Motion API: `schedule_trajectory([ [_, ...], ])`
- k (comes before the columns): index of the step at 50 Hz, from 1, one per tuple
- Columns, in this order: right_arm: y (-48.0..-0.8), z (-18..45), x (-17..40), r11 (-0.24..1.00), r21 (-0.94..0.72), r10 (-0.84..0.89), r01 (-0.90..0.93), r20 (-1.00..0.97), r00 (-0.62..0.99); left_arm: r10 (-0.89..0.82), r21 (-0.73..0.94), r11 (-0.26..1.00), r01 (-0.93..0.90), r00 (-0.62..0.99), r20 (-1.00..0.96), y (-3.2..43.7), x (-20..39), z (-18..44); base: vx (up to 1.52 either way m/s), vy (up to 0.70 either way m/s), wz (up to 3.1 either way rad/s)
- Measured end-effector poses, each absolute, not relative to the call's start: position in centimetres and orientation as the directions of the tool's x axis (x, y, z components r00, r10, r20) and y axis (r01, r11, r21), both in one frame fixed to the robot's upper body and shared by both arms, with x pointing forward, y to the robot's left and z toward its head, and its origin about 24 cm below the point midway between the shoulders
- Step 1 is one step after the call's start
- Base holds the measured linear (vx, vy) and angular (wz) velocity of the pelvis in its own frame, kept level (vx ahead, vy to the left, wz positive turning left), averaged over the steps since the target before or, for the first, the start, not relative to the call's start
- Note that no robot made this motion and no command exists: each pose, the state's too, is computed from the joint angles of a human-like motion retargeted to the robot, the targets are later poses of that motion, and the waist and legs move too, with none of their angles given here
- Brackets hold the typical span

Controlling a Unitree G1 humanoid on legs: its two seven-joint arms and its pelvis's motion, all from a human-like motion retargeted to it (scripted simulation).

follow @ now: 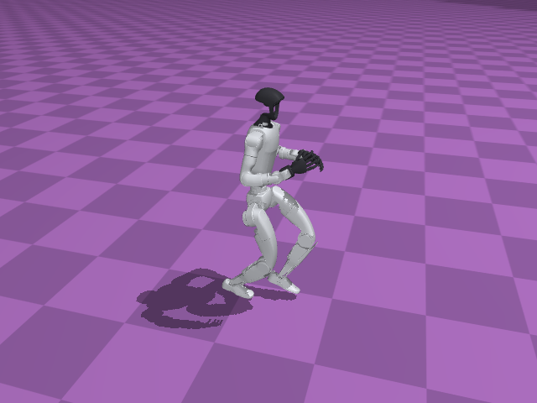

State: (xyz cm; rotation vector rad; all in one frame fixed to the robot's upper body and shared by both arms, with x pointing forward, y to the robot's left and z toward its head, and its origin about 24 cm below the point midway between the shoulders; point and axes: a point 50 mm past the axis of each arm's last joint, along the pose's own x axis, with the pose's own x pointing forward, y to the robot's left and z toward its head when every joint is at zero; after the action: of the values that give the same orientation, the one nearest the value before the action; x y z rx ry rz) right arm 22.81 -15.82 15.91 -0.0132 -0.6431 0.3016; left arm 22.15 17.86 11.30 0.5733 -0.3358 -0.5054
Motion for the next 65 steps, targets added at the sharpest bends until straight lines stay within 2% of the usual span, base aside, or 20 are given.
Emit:
schedule_trajectory([
  [10, -17.3, 11.9, 21.8, 0.966, 0.090, 0.180, -0.244, 0.446, 0.877, -0.558, 0.616, 0.710, 0.340, 0.806, 0.198, 16.9, 22.2, 11.6, -0.31, 0.00, -0.14],
  [23, -19.9, 7.7, 19.1, 0.943, 0.334, -0.076, -0.010, 0.244, 0.967, -0.604, 0.511, 0.763, 0.395, 0.718, 0.346, 13.5, 23.1, 13.3, -0.30, 0.06, -0.36],
  [31, -19.4, 6.9, 19.4, 0.905, 0.425, -0.079, -0.023, 0.219, 0.973, -0.640, 0.542, 0.719, 0.436, 0.719, 0.271, 13.0, 24.5, 12.3, -0.29, 0.09, -0.08],
  [37, -18.2, 7.1, 20.1, 0.903, 0.411, 0.026, -0.128, 0.244, 0.969, -0.643, 0.522, 0.709, 0.474, 0.738, 0.203, 13.4, 24.4, 10.9, -0.28, 0.06, -0.16],
  [50, -16.0, 9.6, 21.9, 0.898, 0.275, 0.240, -0.345, 0.352, 0.905, -0.596, 0.463, 0.741, 0.486, 0.794, 0.120, 15.7, 22.6, 8.8, -0.27, -0.03, -0.11],
  [65, -15.8, 12.5, 22.2, 0.894, 0.123, 0.332, -0.431, 0.463, 0.822, -0.542, 0.573, 0.708, 0.413, 0.838, 0.066, 18.4, 22.4, 9.2, -0.30, -0.08, -0.20],
])
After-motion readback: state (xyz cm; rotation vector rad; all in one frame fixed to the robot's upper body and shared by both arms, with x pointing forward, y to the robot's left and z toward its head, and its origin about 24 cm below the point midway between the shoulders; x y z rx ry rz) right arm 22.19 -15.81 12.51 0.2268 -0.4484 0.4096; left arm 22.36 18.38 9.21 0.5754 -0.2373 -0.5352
